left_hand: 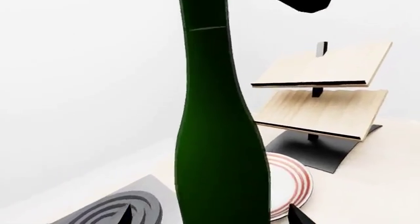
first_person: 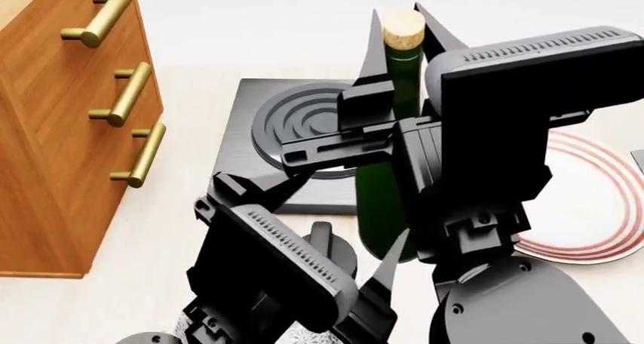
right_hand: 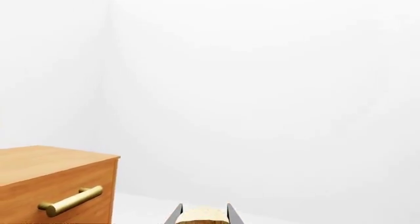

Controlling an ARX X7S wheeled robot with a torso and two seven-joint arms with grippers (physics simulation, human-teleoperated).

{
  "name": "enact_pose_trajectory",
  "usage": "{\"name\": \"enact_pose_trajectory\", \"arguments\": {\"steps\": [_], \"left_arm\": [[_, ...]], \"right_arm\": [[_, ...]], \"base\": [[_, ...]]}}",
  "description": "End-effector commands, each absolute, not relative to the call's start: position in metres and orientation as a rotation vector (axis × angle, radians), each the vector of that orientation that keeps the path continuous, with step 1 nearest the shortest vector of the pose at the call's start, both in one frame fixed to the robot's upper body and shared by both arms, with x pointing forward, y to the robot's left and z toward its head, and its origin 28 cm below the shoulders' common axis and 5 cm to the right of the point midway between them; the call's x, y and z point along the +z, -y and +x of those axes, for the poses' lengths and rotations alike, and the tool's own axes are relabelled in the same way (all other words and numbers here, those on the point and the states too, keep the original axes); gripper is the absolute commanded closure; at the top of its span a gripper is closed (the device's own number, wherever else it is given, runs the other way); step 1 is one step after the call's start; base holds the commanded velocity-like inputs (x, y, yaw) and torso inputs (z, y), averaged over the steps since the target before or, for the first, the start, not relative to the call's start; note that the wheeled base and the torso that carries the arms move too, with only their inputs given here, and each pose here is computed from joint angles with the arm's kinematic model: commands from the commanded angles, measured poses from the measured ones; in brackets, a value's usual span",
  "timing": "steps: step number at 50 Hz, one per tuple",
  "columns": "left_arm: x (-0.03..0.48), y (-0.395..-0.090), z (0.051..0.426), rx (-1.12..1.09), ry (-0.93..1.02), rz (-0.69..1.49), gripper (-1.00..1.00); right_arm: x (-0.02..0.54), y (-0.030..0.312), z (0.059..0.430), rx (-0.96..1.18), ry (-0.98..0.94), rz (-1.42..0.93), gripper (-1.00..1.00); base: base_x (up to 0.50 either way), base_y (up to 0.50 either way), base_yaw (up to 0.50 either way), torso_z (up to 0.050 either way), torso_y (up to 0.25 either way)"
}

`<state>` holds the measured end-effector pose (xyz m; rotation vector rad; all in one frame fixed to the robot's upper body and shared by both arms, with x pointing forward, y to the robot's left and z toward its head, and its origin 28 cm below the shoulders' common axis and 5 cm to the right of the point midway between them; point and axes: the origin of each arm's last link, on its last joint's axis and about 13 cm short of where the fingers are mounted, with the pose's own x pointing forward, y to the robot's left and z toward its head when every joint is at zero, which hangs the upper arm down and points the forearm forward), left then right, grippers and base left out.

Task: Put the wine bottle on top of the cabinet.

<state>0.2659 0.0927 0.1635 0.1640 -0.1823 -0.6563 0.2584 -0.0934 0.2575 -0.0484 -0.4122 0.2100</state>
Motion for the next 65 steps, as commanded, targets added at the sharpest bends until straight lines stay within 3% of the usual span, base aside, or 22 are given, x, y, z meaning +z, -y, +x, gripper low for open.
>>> {"name": "enact_pose_trajectory", "arguments": {"steps": [1,19,40,65], "left_arm": [[0.172,-0.076,0.27,-0.732,0.248,0.075,-1.0],[0.148,-0.072,0.268,-0.682,0.37,-0.056,-1.0],[0.118,-0.055,0.286,-0.671,0.319,-0.067,-1.0],[0.131,-0.055,0.287,-0.673,0.342,-0.059,-1.0]], "right_arm": [[0.262,0.098,0.263,0.172,0.434,-0.038,1.0],[0.255,0.096,0.262,0.184,0.423,-0.032,1.0],[0.276,0.097,0.243,0.197,0.494,-0.021,1.0],[0.28,0.097,0.24,0.202,0.512,-0.02,1.0]], "base": [[0.0,0.0,0.0,0.0,0.0],[0.0,0.0,0.0,0.001,0.001],[0.0,0.0,0.0,0.0,0.001],[0.0,0.0,0.0,0.0,0.0]]}}
